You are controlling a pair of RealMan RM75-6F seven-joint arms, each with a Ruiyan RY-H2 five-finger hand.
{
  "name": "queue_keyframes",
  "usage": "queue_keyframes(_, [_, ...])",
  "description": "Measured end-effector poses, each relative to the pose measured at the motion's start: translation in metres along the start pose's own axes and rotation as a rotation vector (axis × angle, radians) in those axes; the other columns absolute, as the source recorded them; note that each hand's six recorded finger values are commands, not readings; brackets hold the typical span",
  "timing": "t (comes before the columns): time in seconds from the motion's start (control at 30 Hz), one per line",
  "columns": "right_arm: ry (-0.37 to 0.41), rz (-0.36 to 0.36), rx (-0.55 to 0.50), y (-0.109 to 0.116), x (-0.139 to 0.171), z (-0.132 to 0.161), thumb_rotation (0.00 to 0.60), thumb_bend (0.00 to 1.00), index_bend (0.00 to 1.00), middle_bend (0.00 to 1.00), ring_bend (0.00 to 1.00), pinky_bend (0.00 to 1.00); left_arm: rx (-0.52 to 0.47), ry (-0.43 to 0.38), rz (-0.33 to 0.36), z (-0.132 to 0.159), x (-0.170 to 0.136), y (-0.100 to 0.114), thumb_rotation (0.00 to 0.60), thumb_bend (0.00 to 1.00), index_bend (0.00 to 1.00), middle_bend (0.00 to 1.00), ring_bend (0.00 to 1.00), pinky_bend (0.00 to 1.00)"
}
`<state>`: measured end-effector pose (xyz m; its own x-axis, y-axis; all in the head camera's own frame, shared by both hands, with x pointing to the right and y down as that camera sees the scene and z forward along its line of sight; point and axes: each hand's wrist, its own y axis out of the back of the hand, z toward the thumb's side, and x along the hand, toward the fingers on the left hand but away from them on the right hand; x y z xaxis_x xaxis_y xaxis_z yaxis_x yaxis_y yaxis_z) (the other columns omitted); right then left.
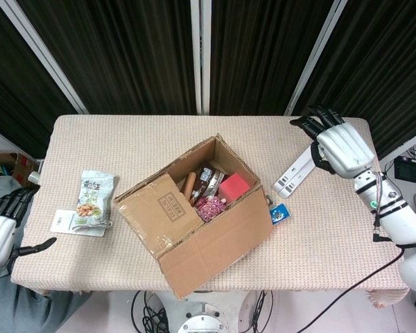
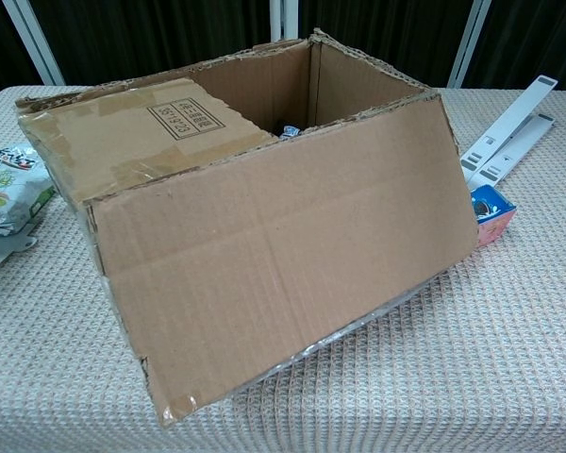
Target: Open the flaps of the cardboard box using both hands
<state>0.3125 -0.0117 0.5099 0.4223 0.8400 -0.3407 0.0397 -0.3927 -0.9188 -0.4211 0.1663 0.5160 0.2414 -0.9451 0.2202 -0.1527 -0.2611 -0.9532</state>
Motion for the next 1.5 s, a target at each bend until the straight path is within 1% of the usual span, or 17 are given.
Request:
queue_keyframes(0.13, [0.004,-0.056,-0.190,0.015,0.029,-0.009,0.600,0.75,0.07,0.12,0.00,0.00,-0.048,-0.150,0.018,0.038,0.046,0.016,0.572,0.14,0.13,0.16,0.16,0.24])
queue_keyframes(0.27, [0.031,-0.107,-0.343,0.029,0.069,-0.019,0.600,0.75,0.05,0.11,0.00,0.00,-0.102,-0.298,-0.039,0.080,0.089,0.015,0.595,0.15,0.17,0.19,0.16,0.24])
queue_keyframes(0.37, [0.048,-0.157,-0.420,0.043,0.105,-0.028,0.600,0.76,0.05,0.13,0.00,0.00,-0.117,-0.412,-0.115,0.116,0.117,0.006,0.600,0.13,0.20,0.25,0.16,0.23])
queue_keyframes(0.43, [0.052,-0.181,-0.452,0.050,0.132,-0.034,0.600,0.76,0.05,0.14,0.00,0.00,-0.119,-0.489,-0.172,0.142,0.134,-0.005,0.600,0.09,0.24,0.29,0.16,0.23])
queue_keyframes(0.5, [0.044,-0.194,-0.464,0.055,0.154,-0.041,0.600,0.77,0.05,0.14,0.00,0.00,-0.125,-0.553,-0.223,0.165,0.147,-0.019,0.600,0.03,0.27,0.30,0.16,0.23])
queue_keyframes(0.6, [0.024,-0.204,-0.459,0.061,0.181,-0.052,0.600,0.77,0.05,0.14,0.00,0.00,-0.129,-0.606,-0.277,0.188,0.160,-0.041,0.591,0.00,0.28,0.31,0.15,0.22])
queue_keyframes(0.67, [0.014,-0.206,-0.455,0.062,0.191,-0.057,0.600,0.77,0.05,0.14,0.00,0.00,-0.125,-0.621,-0.305,0.197,0.168,-0.053,0.539,0.00,0.29,0.31,0.13,0.21])
queue_keyframes(0.7, [0.011,-0.205,-0.452,0.062,0.194,-0.058,0.600,0.77,0.05,0.14,0.00,0.00,-0.127,-0.621,-0.320,0.200,0.173,-0.059,0.498,0.00,0.29,0.31,0.12,0.21])
queue_keyframes(0.83, [-0.003,-0.207,-0.438,0.057,0.203,-0.060,0.600,0.77,0.05,0.14,0.00,0.00,-0.140,-0.604,-0.353,0.207,0.184,-0.070,0.390,0.00,0.31,0.30,0.10,0.19])
queue_keyframes(0.87, [-0.005,-0.209,-0.437,0.056,0.204,-0.060,0.600,0.77,0.05,0.14,0.00,0.00,-0.135,-0.603,-0.363,0.209,0.186,-0.073,0.373,0.00,0.32,0.30,0.10,0.19])
queue_keyframes(1.0, [-0.016,-0.219,-0.443,0.052,0.209,-0.063,0.600,0.77,0.05,0.14,0.00,0.00,-0.093,-0.613,-0.400,0.216,0.192,-0.081,0.276,0.10,0.31,0.26,0.09,0.18])
queue_keyframes(1.07, [-0.023,-0.223,-0.444,0.051,0.211,-0.065,0.600,0.77,0.05,0.14,0.00,0.00,-0.077,-0.613,-0.399,0.215,0.194,-0.082,0.219,0.09,0.30,0.25,0.08,0.18])
queue_keyframes(1.1, [-0.026,-0.225,-0.445,0.051,0.212,-0.065,0.600,0.77,0.05,0.14,0.00,0.00,-0.071,-0.610,-0.405,0.214,0.194,-0.084,0.181,0.06,0.29,0.24,0.08,0.18])
queue_keyframes(1.17, [-0.030,-0.229,-0.446,0.051,0.213,-0.066,0.600,0.77,0.05,0.14,0.00,0.00,-0.060,-0.603,-0.426,0.213,0.193,-0.087,0.134,0.01,0.28,0.23,0.07,0.18])
queue_keyframes(1.23, [-0.034,-0.233,-0.446,0.051,0.214,-0.067,0.600,0.77,0.05,0.14,0.00,0.00,-0.050,-0.591,-0.457,0.212,0.191,-0.092,0.107,0.00,0.27,0.23,0.07,0.17])
queue_keyframes(1.3, [-0.037,-0.234,-0.447,0.050,0.214,-0.068,0.600,0.77,0.05,0.14,0.00,0.00,-0.056,-0.578,-0.479,0.212,0.190,-0.094,0.094,0.00,0.27,0.23,0.07,0.17])
queue_keyframes(1.5, [-0.043,-0.229,-0.452,0.047,0.212,-0.070,0.600,0.77,0.05,0.14,0.00,0.00,-0.049,-0.579,-0.503,0.217,0.187,-0.102,0.072,0.00,0.26,0.21,0.06,0.17])
